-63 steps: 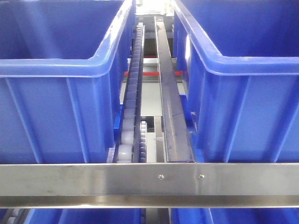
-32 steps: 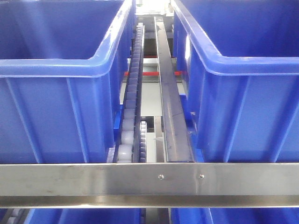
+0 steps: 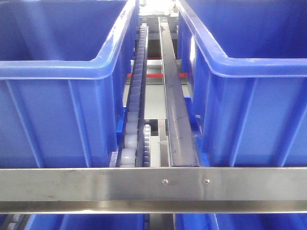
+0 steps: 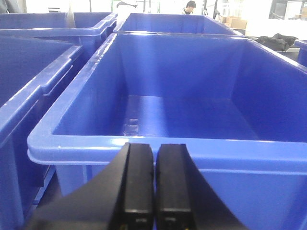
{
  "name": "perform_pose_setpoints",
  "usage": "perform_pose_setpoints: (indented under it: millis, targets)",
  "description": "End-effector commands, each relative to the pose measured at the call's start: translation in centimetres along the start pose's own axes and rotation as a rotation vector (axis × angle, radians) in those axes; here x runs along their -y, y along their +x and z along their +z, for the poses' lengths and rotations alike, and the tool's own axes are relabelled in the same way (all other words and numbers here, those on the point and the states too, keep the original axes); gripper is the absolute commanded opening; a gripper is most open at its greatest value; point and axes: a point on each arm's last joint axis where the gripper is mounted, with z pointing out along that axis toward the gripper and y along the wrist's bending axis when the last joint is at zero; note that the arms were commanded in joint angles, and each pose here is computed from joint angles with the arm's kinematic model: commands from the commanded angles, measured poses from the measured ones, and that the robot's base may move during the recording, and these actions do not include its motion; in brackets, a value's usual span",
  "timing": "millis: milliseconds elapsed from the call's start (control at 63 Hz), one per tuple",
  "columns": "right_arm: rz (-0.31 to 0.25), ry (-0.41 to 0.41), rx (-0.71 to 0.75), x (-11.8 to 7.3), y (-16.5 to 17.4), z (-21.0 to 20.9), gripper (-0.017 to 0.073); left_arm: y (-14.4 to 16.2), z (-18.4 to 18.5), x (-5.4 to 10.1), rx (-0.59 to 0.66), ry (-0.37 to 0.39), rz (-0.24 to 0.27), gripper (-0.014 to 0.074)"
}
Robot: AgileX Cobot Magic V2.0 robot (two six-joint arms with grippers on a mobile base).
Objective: Pick and sort blue part to right shelf
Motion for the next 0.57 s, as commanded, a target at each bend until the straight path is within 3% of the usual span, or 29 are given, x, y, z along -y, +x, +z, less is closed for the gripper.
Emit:
perform_pose_setpoints:
  millis: [0, 555]
  targets:
    - [-0.007, -0.006, 0.137, -0.14, -1.75, -0.3, 0.0046, -0.13, -0.15, -0.05, 0.08, -0.004, -0.004, 0.0123]
    - [-0.007, -0.006, 0.137, -0.14, -1.75, -0.3, 0.0046, -0.13, -0.15, -0.05, 0.08, -0.004, -0.004, 0.0123]
